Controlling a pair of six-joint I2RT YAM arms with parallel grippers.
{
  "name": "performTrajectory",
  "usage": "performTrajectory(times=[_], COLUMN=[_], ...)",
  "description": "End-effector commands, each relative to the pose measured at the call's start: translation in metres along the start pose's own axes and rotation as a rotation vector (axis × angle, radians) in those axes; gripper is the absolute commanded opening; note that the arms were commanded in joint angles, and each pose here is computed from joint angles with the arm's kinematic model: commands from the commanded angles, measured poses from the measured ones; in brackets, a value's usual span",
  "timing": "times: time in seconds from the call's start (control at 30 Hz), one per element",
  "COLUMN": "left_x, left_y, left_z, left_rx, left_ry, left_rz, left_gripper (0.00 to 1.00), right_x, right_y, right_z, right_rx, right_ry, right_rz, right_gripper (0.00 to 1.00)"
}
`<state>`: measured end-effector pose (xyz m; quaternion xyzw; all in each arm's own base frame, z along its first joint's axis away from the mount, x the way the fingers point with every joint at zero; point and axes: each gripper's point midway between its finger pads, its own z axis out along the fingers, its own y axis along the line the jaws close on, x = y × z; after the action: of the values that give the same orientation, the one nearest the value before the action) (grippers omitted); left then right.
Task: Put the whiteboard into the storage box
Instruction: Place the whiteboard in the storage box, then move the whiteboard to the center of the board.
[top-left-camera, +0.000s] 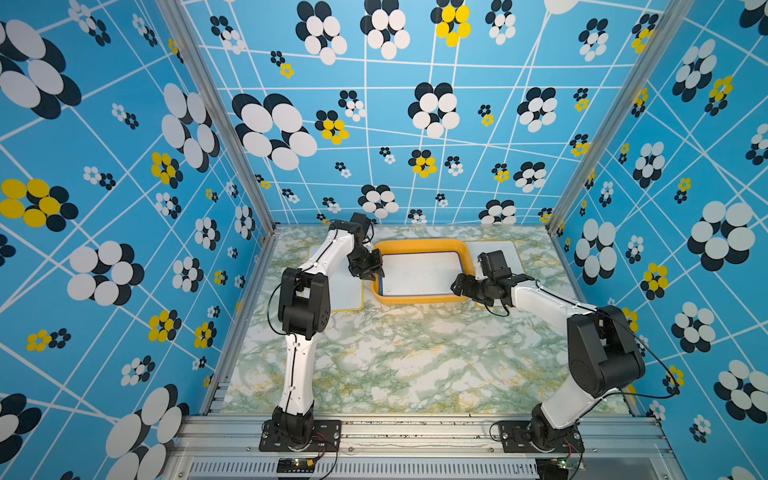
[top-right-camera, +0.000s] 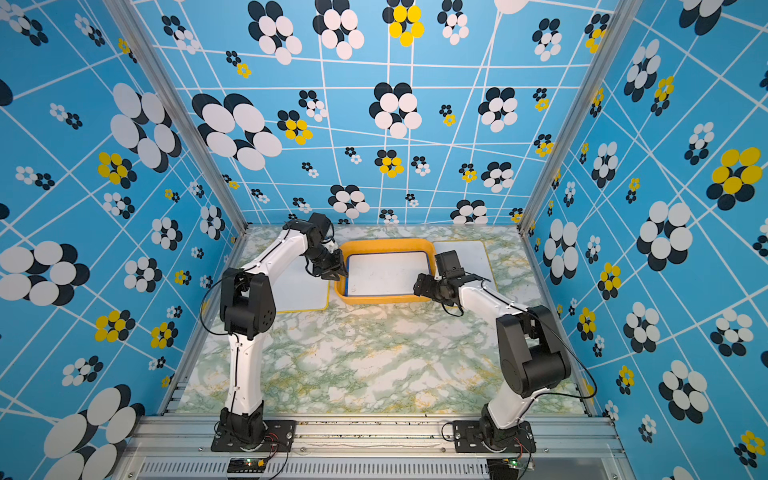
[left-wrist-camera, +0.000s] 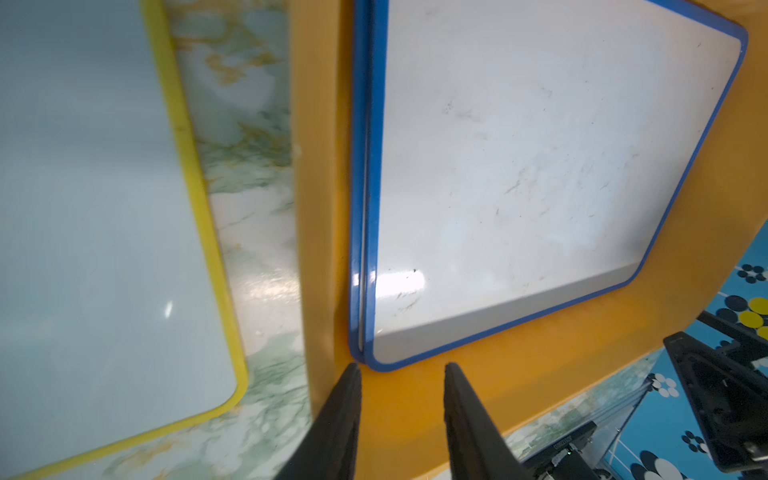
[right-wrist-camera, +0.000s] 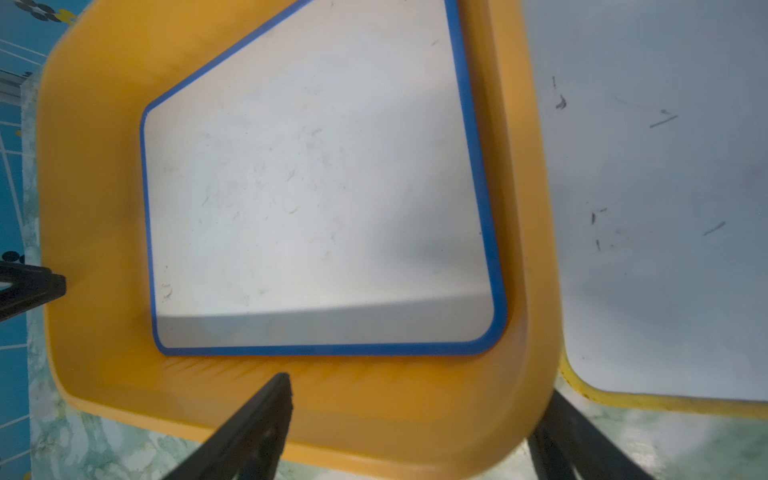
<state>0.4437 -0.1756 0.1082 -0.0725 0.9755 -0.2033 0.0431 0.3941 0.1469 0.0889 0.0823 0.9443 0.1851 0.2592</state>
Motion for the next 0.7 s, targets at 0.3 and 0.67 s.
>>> performTrajectory(times=[0.3,0.67], left_x=[0.04,0.04], left_y=[0.144,0.17], left_z=[-0.038,-0.033], left_rx=[-0.284,-0.39], left_ry=[-0.132,-0.168], left_rz=[-0.285,-0.279], left_gripper=[0.41,0.42], right_x=[0.018,0.045], right_y=[-0.009,-0.01], right_z=[-0.055,-0.066], right_rx=[0.018,-0.018], right_ry=[-0.055,-0.022], right_rz=[-0.028,0.027], right_gripper=[0.93,0.94])
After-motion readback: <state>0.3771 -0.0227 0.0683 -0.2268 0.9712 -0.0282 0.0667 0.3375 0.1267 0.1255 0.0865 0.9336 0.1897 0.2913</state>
